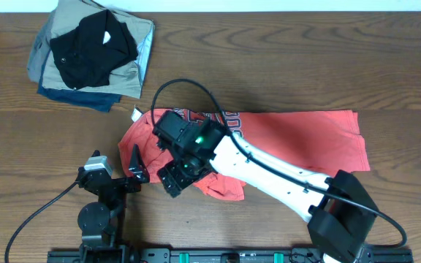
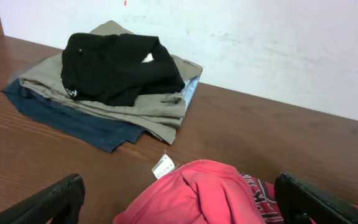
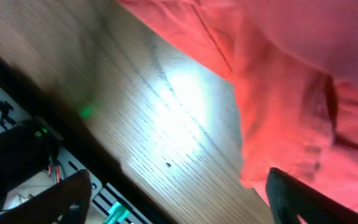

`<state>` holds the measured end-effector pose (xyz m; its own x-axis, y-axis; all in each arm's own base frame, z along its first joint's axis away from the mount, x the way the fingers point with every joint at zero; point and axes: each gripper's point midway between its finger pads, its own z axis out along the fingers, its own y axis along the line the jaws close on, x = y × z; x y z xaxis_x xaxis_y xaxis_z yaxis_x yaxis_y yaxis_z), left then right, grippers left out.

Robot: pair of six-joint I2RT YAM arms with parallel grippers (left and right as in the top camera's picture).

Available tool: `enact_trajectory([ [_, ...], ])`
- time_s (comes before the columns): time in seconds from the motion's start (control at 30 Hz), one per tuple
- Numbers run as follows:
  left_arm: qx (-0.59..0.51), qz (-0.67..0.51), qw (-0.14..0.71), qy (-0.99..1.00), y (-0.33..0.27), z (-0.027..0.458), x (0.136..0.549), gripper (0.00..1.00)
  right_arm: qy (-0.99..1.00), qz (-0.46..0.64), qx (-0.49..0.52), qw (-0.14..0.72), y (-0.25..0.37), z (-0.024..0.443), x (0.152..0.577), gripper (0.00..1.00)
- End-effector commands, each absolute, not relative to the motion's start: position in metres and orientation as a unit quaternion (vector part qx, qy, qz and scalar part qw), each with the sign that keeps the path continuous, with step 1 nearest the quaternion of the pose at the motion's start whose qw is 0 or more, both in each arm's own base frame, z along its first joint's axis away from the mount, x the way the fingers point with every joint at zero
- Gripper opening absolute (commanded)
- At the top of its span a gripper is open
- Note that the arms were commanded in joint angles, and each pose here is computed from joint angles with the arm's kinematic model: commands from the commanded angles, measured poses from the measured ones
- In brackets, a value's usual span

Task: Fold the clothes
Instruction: 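Drag the red t-shirt leftward to the table center with the right gripper, then release the shirt and move the right gripper to its right hem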

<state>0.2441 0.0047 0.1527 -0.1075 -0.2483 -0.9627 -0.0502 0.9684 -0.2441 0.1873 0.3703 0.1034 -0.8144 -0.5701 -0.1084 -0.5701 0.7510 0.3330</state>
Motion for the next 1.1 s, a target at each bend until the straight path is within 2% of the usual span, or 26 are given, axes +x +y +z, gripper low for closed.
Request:
enact_trajectory([
  [0.0, -0.105, -0.062, 0.645, 0.754, 0.008, 0.135, 0.244, 0.98, 0.943, 0.169, -0.285, 0.013, 0.361, 0.107, 0.2, 0.93],
  [0.07, -0.105, -0.062, 0.645, 0.754, 0.008, 0.135, 0.244, 0.98, 0.95, 0.156, -0.269, 0.023, 0.349, 0.109, 0.213, 0.99],
  [0.33, -0.105, -0.063, 0.645, 0.754, 0.008, 0.135, 0.244, 0.98, 0.979, 0.105, -0.157, 0.076, 0.269, 0.128, 0.288, 0.99],
  [0.63, -0.105, -0.063, 0.645, 0.754, 0.008, 0.135, 0.244, 0.98, 0.994, 0.007, -0.04, 0.104, 0.17, 0.123, 0.345, 0.99],
  [0.8, -0.105, -0.063, 0.645, 0.754, 0.008, 0.135, 0.244, 0.98, 0.995, 0.013, 0.033, 0.096, 0.142, 0.122, 0.355, 0.99],
  [1.07, -0.105, -0.062, 0.645, 0.754, 0.008, 0.135, 0.244, 0.98, 0.996, 0.007, 0.049, 0.072, 0.129, 0.102, 0.346, 0.99],
])
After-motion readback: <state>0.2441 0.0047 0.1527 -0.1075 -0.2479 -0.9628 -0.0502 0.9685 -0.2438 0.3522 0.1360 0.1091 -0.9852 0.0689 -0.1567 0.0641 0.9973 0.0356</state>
